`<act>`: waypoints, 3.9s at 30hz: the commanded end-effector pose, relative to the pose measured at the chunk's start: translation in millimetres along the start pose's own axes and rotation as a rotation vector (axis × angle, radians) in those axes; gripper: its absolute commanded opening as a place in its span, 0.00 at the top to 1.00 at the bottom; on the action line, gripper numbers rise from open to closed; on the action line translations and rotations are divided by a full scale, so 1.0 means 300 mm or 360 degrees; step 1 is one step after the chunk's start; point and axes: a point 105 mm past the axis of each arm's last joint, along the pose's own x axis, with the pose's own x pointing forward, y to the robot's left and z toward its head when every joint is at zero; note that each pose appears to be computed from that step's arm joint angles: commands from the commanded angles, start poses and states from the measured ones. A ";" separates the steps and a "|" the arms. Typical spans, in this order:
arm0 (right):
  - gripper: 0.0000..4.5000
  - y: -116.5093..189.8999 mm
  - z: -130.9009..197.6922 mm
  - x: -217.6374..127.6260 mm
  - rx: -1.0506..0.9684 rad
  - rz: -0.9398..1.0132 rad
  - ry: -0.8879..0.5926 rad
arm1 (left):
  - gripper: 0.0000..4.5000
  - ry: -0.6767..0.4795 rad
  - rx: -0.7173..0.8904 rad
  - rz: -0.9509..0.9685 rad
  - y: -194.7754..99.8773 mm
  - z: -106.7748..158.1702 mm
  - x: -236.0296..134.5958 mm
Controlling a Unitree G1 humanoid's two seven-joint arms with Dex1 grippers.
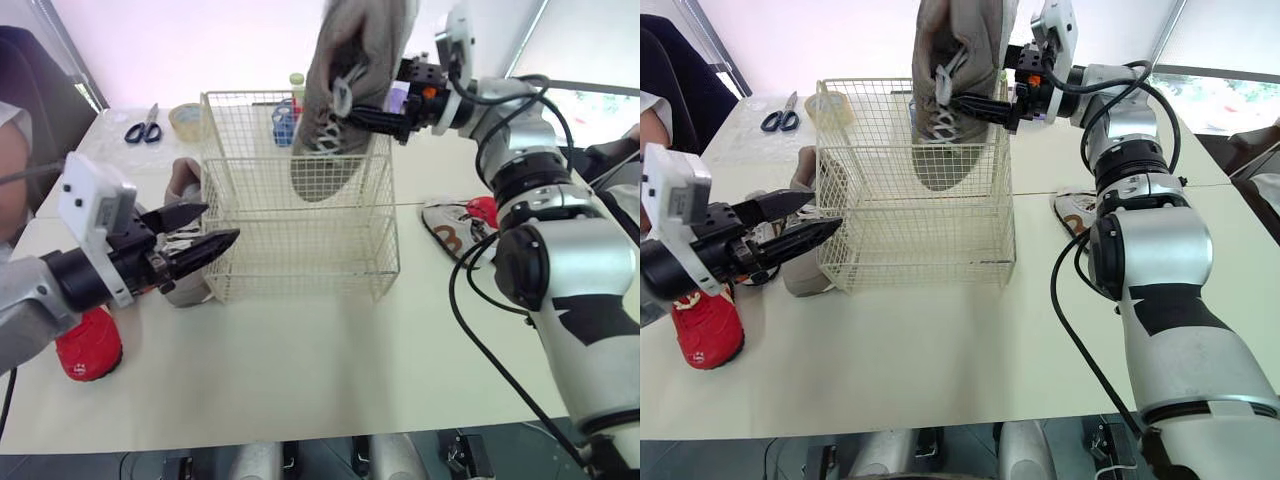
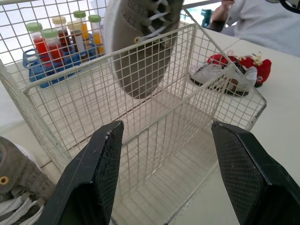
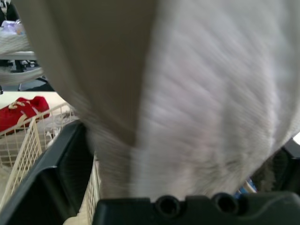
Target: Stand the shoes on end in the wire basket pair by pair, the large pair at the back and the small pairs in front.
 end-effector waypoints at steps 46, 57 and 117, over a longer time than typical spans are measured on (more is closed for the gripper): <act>0.00 0.060 0.258 -0.306 -0.0130 -0.0029 0.0002 | 0.04 -0.0296 -0.0129 0.0520 0.291 0.091 -0.103; 0.00 0.481 0.096 -0.249 0.0224 0.0672 0.0594 | 0.00 0.0488 -0.0256 0.0874 0.584 -0.097 -0.090; 0.00 0.458 0.103 -0.258 -0.0070 0.0275 0.0712 | 0.18 0.0580 -0.0699 0.0728 0.666 -0.311 0.297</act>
